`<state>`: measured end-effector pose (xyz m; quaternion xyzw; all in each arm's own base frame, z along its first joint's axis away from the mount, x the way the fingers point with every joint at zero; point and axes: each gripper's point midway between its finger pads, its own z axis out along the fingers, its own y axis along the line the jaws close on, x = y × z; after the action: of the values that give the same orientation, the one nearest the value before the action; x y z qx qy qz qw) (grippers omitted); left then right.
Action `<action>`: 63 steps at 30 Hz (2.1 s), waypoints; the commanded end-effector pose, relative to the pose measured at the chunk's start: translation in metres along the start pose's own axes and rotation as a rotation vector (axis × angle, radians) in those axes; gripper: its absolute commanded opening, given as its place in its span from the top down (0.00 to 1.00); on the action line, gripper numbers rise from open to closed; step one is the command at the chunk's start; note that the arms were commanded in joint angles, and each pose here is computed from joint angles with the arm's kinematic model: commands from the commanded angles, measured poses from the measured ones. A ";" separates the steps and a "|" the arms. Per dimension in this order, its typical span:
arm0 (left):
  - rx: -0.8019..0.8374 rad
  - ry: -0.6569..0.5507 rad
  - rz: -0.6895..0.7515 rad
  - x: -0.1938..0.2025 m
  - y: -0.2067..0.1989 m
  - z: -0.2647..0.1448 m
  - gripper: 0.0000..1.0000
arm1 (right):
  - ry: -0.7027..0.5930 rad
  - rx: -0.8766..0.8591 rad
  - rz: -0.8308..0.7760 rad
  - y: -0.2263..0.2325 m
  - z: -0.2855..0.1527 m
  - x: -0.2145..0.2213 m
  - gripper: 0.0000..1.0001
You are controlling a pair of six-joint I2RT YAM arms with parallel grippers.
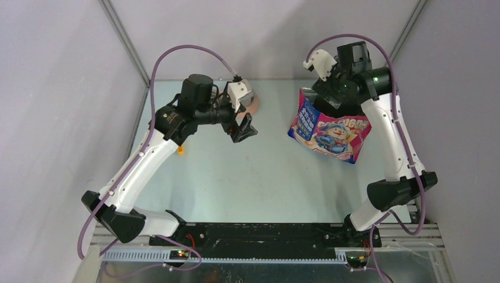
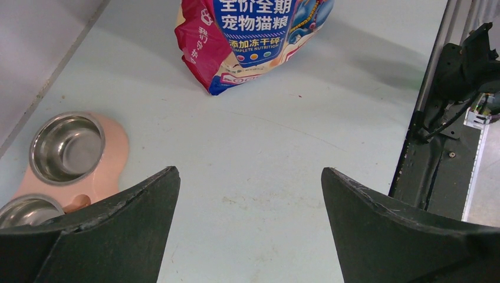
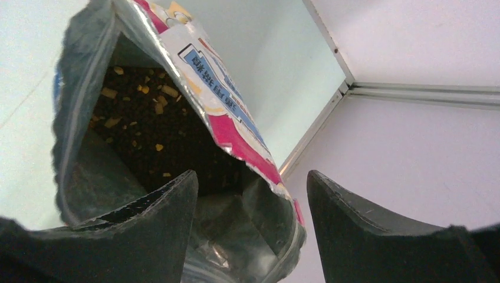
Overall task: Serve the pet food
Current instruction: Adjust the pet food bag at the center of the board.
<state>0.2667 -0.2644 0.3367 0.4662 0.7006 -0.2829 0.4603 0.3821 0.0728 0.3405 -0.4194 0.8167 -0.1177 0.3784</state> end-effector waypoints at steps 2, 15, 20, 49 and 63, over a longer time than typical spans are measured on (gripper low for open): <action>-0.020 -0.043 0.028 -0.011 0.001 -0.009 0.02 | 0.040 0.094 -0.037 -0.020 0.025 0.001 0.29; -0.020 -0.032 0.034 -0.004 0.001 -0.007 0.02 | 0.098 0.183 -0.007 -0.034 0.057 0.009 0.69; -0.026 -0.033 0.037 -0.003 0.002 -0.008 0.02 | 0.078 0.378 0.066 -0.078 0.043 0.011 1.00; -0.121 -0.016 0.035 0.005 0.016 -0.026 0.01 | -0.128 0.614 0.198 -0.076 0.027 -0.052 1.00; -0.037 -0.023 0.007 0.011 0.008 -0.020 0.02 | -0.147 0.537 0.212 -0.045 0.034 -0.065 1.00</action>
<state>0.2716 -0.2303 0.3227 0.4368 0.7270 -0.2434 0.4705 0.4531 0.0882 0.3077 -0.2853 0.8037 -0.2911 0.4336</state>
